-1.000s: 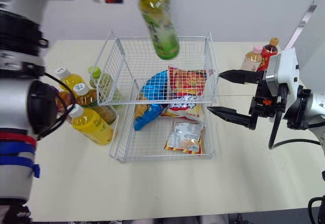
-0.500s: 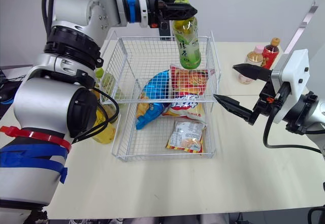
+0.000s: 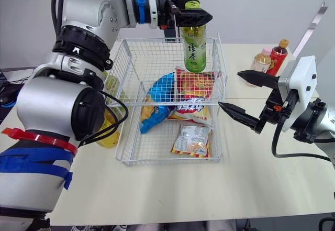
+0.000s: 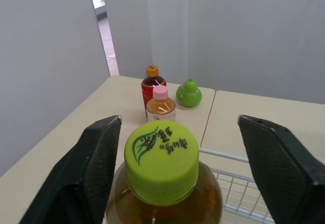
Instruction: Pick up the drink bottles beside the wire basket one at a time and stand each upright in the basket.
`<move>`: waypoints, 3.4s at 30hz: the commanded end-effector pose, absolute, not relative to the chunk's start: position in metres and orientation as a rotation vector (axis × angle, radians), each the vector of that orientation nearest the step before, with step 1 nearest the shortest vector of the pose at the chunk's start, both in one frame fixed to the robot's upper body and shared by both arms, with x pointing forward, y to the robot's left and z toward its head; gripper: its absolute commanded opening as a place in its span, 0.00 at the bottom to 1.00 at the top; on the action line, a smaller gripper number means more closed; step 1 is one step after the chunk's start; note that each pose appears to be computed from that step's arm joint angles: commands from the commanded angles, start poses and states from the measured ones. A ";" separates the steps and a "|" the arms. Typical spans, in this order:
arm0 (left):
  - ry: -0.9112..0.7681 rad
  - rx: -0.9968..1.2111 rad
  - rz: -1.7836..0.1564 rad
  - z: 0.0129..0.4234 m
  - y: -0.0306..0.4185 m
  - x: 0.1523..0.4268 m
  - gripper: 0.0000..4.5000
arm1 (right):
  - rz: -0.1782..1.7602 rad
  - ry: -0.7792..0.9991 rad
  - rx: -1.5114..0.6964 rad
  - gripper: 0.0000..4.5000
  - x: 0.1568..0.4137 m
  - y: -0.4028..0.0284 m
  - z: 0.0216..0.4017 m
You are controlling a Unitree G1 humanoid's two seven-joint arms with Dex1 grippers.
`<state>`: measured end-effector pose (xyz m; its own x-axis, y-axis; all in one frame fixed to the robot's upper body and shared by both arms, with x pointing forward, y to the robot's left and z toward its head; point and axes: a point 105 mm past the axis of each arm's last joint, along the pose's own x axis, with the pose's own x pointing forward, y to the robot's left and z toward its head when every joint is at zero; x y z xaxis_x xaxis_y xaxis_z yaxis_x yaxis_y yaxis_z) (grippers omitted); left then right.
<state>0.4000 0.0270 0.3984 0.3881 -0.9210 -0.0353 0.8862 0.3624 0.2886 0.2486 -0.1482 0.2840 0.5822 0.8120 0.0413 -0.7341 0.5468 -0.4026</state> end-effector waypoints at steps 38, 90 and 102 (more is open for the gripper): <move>0.127 0.171 -0.251 0.252 0.374 0.210 1.00 | 1.495 -0.251 -0.419 1.00 0.255 -0.064 0.285; 0.007 0.106 -0.235 0.231 0.349 0.339 0.45 | 1.376 -0.239 -0.426 1.00 0.234 -0.056 0.275; -0.058 0.133 -0.300 0.285 0.346 0.300 0.31 | 1.310 -0.304 -0.446 1.00 0.237 -0.072 0.284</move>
<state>0.3165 0.3491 0.2265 0.9575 -0.2680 -0.1067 0.2742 0.9605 0.0476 0.2415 -0.0665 0.2706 0.2286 0.9705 -0.0762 -0.8927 0.1778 -0.4140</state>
